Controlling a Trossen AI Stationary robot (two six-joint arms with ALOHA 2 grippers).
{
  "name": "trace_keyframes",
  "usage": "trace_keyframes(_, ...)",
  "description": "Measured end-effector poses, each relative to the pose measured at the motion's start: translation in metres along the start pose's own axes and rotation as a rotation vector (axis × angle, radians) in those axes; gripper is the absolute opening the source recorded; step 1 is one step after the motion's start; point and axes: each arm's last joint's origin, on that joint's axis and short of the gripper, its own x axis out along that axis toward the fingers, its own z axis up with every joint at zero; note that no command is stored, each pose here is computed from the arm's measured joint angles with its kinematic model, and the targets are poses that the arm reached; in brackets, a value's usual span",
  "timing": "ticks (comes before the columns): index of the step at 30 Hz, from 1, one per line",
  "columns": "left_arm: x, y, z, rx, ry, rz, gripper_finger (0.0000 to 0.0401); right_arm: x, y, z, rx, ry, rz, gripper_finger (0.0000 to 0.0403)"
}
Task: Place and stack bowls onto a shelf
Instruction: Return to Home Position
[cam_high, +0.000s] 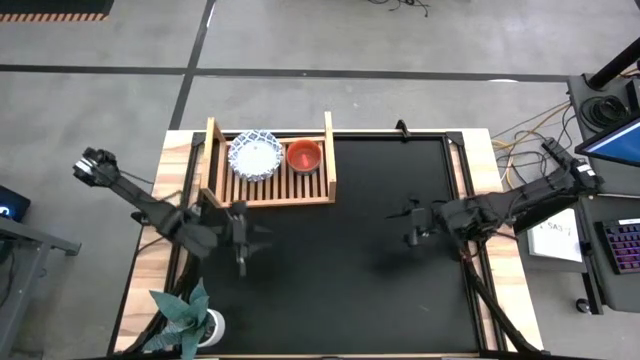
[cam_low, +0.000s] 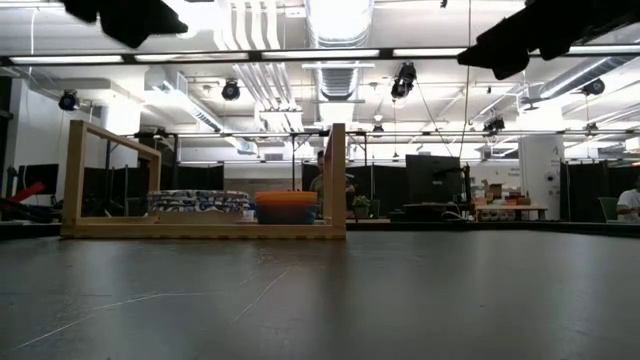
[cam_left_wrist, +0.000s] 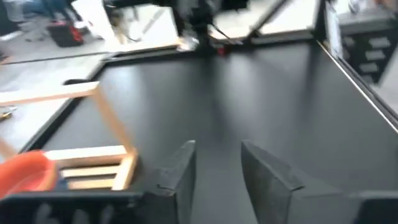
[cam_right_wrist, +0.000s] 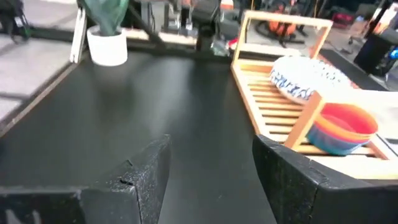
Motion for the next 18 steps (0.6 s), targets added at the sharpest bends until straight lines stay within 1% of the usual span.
trace_keyframes(3,-0.011,0.02,-0.015,-0.065,-0.066,0.034,0.0078,-0.012,-0.008,-0.003,0.02,-0.052,0.011,0.0215)
trace_keyframes(5,-0.018,0.031,-0.024,-0.105,-0.107,0.055,0.0057,-0.018,-0.011,-0.004,0.029,-0.083,0.038,0.0215)
trace_keyframes(8,-0.027,0.045,-0.038,-0.148,-0.151,0.086,0.0029,-0.026,-0.012,-0.008,0.013,-0.119,0.083,0.0215)
trace_keyframes(10,-0.031,0.051,-0.047,-0.168,-0.174,0.092,0.0013,-0.031,-0.013,-0.012,-0.004,-0.139,0.09,0.0215)
trace_keyframes(12,-0.035,0.054,-0.055,-0.192,-0.208,0.093,0.0003,-0.035,-0.013,-0.017,-0.013,-0.154,0.089,0.0215)
trace_keyframes(14,-0.037,0.057,-0.063,-0.214,-0.241,0.091,0.0003,-0.041,-0.015,-0.021,-0.026,-0.184,0.084,0.0215)
trace_keyframes(18,-0.04,0.059,-0.076,-0.247,-0.307,0.086,0.0002,-0.062,-0.019,-0.022,-0.036,-0.316,0.069,0.0215)
